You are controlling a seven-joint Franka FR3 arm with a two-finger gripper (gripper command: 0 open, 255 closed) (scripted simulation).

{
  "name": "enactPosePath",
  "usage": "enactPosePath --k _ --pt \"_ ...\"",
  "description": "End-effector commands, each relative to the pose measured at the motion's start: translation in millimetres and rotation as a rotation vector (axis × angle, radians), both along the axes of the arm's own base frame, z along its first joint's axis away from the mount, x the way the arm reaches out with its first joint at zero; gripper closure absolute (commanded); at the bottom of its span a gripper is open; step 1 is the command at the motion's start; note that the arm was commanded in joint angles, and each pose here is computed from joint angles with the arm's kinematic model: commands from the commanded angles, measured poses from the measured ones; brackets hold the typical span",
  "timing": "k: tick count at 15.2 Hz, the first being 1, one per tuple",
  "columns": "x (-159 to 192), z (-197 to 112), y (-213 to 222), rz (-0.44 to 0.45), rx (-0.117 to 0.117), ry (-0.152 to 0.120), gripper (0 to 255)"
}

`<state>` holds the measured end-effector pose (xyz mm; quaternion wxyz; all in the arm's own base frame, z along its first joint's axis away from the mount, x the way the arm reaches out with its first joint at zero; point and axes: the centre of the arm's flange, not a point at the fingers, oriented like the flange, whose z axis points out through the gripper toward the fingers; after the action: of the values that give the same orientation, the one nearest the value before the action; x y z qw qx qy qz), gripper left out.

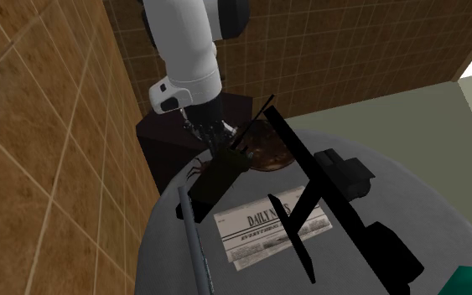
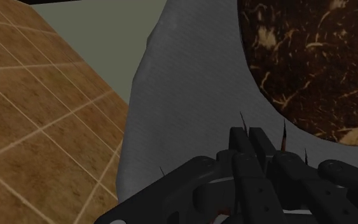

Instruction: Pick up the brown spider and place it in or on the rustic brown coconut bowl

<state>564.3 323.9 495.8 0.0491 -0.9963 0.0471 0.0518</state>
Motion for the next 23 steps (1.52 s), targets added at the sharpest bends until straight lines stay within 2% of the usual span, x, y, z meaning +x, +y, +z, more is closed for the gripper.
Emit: enactPosePath --k 1,19,23 --pt "0 10 0 0.0 0.0 0.0 255" --pt "0 104 0 0.0 0.0 0.0 255" --pt "-41 111 32 0.0 0.0 0.0 255"
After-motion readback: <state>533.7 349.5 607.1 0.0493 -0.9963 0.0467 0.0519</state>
